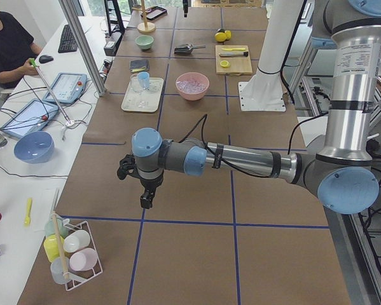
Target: Put ice in cup with scoop
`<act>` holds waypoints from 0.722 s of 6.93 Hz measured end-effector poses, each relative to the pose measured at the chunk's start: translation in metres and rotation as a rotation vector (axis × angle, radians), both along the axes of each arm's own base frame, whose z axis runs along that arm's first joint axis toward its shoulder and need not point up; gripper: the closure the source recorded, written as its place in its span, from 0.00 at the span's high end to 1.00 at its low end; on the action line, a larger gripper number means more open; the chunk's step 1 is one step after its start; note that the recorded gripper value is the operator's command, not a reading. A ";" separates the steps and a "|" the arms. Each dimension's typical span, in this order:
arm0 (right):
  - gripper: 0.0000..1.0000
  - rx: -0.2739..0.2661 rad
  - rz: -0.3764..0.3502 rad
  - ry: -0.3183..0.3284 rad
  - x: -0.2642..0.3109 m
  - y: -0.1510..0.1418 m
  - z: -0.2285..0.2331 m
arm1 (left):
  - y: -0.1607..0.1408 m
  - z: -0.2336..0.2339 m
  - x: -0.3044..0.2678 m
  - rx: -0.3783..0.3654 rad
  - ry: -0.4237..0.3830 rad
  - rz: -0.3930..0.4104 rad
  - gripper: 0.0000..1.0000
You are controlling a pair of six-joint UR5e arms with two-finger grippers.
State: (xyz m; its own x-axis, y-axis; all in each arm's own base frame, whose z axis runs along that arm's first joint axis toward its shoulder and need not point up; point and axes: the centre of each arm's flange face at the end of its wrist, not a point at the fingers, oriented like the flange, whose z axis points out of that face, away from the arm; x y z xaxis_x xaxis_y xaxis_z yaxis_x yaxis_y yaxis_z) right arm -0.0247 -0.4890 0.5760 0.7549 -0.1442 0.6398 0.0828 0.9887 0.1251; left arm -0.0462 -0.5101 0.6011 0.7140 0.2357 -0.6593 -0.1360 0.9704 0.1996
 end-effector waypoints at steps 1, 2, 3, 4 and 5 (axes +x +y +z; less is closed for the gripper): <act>1.00 -0.007 -0.015 -0.024 0.011 0.002 0.012 | 0.004 0.004 -0.005 -0.029 -0.003 0.008 1.00; 1.00 -0.011 -0.016 -0.030 0.015 0.003 0.017 | 0.007 0.005 -0.006 -0.034 0.000 0.011 1.00; 1.00 -0.023 -0.007 -0.030 0.016 0.002 0.019 | 0.009 0.006 -0.006 -0.020 0.002 0.013 1.00; 1.00 -0.041 0.007 -0.027 0.015 0.000 0.021 | 0.009 0.006 -0.007 0.000 0.000 0.011 1.00; 1.00 -0.052 0.018 -0.024 0.014 -0.002 0.022 | 0.009 0.005 -0.007 0.010 -0.001 0.009 1.00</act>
